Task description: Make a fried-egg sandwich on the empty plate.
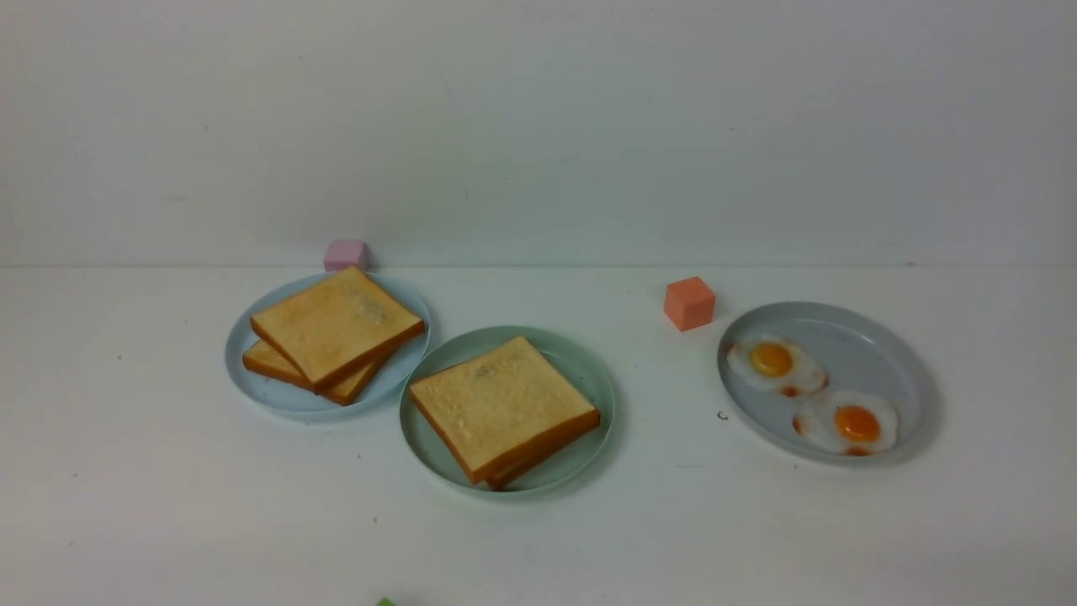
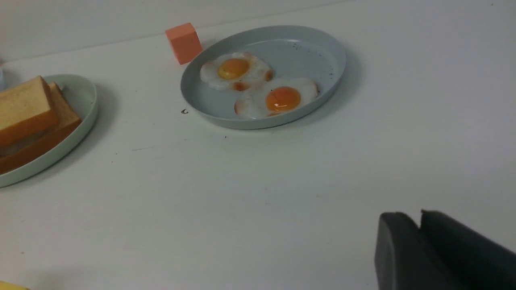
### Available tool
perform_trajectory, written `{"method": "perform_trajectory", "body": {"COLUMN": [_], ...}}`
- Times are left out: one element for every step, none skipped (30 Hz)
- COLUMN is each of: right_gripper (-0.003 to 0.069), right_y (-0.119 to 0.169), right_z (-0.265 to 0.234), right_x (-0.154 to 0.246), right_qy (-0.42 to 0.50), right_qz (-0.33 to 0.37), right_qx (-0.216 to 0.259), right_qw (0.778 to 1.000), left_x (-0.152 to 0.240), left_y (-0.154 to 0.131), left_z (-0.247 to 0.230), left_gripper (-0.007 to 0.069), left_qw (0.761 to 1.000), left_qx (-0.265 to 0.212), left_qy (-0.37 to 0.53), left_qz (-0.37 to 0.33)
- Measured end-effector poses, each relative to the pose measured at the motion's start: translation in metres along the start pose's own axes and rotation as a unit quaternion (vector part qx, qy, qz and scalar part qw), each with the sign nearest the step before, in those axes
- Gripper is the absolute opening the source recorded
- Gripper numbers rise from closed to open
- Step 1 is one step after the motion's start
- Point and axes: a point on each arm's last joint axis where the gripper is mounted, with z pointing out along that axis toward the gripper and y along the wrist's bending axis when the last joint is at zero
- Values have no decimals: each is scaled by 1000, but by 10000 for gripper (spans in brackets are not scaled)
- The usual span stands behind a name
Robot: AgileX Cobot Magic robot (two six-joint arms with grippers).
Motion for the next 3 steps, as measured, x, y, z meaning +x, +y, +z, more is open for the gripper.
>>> {"method": "perform_trajectory", "body": {"right_gripper": [100, 102, 103], "right_y": [0, 0, 0], "right_z": [0, 0, 0], "right_x": [0, 0, 0], "right_qy": [0, 0, 0], "right_qz": [0, 0, 0], "right_qx": [0, 0, 0], "right_qw": [1000, 1000, 1000], "left_x": [0, 0, 0], "left_y": [0, 0, 0], "left_z": [0, 0, 0], "left_gripper": [0, 0, 0], "left_qw": [1000, 1000, 1000], "left_qx": [0, 0, 0], "left_qy": [0, 0, 0], "left_qz": [0, 0, 0]}}
